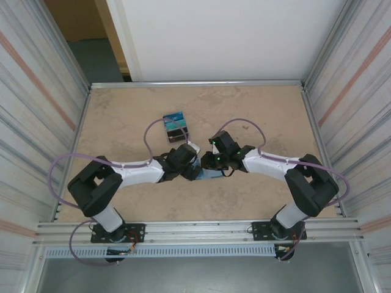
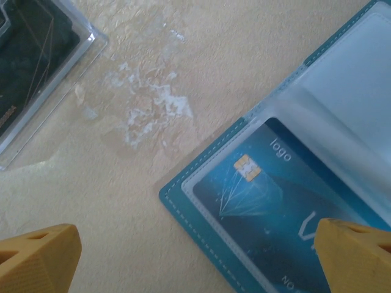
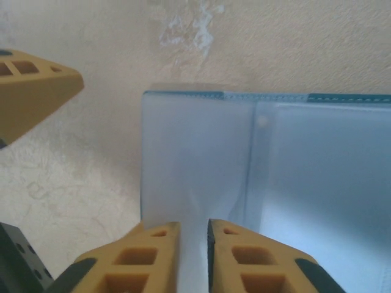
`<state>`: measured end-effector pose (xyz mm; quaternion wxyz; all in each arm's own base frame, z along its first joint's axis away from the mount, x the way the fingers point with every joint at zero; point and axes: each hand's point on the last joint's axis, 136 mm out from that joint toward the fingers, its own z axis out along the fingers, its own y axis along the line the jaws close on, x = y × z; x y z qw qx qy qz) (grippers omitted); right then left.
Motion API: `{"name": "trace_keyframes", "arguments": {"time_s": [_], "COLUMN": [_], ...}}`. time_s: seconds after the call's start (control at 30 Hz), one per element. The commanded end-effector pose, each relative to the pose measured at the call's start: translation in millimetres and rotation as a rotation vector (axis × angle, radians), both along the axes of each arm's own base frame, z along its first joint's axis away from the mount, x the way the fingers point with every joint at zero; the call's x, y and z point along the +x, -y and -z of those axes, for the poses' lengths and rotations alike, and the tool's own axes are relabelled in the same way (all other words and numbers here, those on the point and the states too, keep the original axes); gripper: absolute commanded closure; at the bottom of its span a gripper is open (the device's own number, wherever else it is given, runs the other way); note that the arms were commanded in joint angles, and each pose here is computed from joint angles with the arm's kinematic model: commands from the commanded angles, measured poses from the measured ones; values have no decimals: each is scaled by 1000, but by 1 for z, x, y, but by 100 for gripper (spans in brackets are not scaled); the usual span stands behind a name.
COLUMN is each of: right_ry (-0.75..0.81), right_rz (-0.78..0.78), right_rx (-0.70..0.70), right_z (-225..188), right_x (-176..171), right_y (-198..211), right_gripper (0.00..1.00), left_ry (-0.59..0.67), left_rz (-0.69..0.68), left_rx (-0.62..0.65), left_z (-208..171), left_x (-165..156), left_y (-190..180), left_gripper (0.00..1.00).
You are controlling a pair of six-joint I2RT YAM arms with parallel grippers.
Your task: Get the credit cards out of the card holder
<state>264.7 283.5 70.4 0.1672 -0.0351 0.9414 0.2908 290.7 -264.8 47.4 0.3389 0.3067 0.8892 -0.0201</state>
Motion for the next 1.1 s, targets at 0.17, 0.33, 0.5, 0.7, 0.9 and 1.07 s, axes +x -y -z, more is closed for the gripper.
{"name": "trace_keyframes", "arguments": {"time_s": [0.17,0.33,0.5,0.7,0.9,1.07], "right_ry": [59,135,184,173,121,51], "right_rz": [86,232,326,276,180,77], "right_rx": [-51,-159,-175,-115,-50,-2], "right_z": [-17,-30,-45,-53,-49,-40], "right_x": [-1,1,-2,-8,-6,-5], "right_y": [26,68,97,89,58,24], "right_gripper": [73,72,68,68,68,72], "left_ry": [68,66,63,82,44,9], "left_rz": [-5,22,31,-77,-194,-230], "left_rx": [-24,-32,-22,-8,-8,23], "left_z": [-19,-20,-16,-29,-28,-16], "left_x": [20,21,23,26,19,11], "left_y": [22,36,46,26,-17,-40], "left_gripper": [1,1,1,1,1,1]}}
